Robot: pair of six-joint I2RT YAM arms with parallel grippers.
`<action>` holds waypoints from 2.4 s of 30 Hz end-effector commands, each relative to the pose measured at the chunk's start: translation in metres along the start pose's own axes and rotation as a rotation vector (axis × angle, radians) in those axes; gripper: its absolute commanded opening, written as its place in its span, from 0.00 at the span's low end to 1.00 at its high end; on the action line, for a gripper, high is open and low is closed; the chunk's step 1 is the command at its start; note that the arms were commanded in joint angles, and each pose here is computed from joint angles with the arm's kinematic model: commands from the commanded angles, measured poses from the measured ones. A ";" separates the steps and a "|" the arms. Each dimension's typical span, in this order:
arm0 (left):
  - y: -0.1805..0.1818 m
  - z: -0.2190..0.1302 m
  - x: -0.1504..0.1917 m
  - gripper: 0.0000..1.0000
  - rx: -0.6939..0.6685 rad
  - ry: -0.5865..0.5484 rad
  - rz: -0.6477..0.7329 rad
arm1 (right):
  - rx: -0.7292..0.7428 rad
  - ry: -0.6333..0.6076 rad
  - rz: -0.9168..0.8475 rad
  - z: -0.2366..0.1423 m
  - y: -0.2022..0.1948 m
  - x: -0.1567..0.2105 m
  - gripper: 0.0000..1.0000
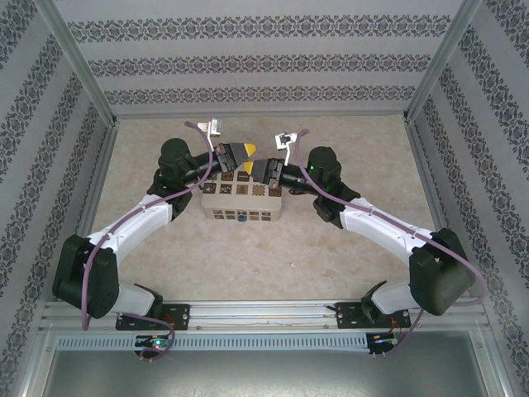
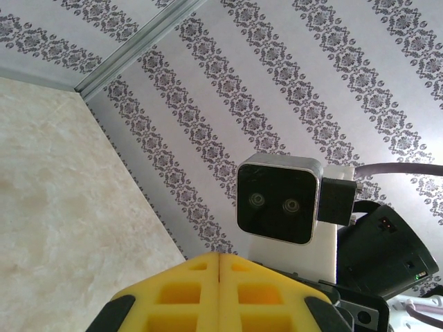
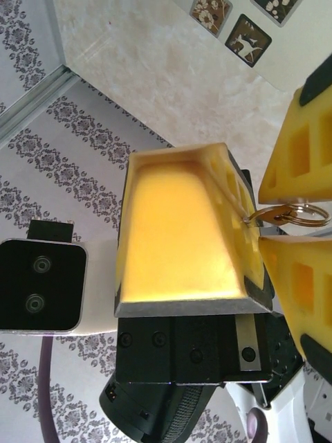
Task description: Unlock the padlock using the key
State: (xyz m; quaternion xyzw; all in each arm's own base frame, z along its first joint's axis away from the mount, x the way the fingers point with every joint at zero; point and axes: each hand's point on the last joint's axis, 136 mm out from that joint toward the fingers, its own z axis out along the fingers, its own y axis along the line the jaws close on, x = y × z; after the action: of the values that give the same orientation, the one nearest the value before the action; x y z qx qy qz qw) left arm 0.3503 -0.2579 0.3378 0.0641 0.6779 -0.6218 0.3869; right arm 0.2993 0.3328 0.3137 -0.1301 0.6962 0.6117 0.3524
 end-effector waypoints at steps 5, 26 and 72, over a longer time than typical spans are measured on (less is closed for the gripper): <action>-0.003 -0.003 -0.007 0.00 0.025 -0.033 0.050 | -0.023 -0.005 -0.022 -0.001 0.007 0.003 0.11; 0.014 -0.038 -0.007 0.51 -0.174 -0.050 0.176 | 0.267 0.101 -0.141 -0.040 -0.038 0.033 0.00; 0.204 -0.075 0.110 0.70 -0.638 0.095 0.173 | 0.544 0.391 0.196 -0.047 -0.197 0.099 0.00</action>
State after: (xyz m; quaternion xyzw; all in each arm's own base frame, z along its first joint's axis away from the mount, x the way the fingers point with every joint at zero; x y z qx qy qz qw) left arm 0.3299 -0.1861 0.0748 0.0148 0.8750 -0.3322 0.3517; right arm 0.3411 0.2727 0.1152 -0.0815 0.8905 0.4007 0.1995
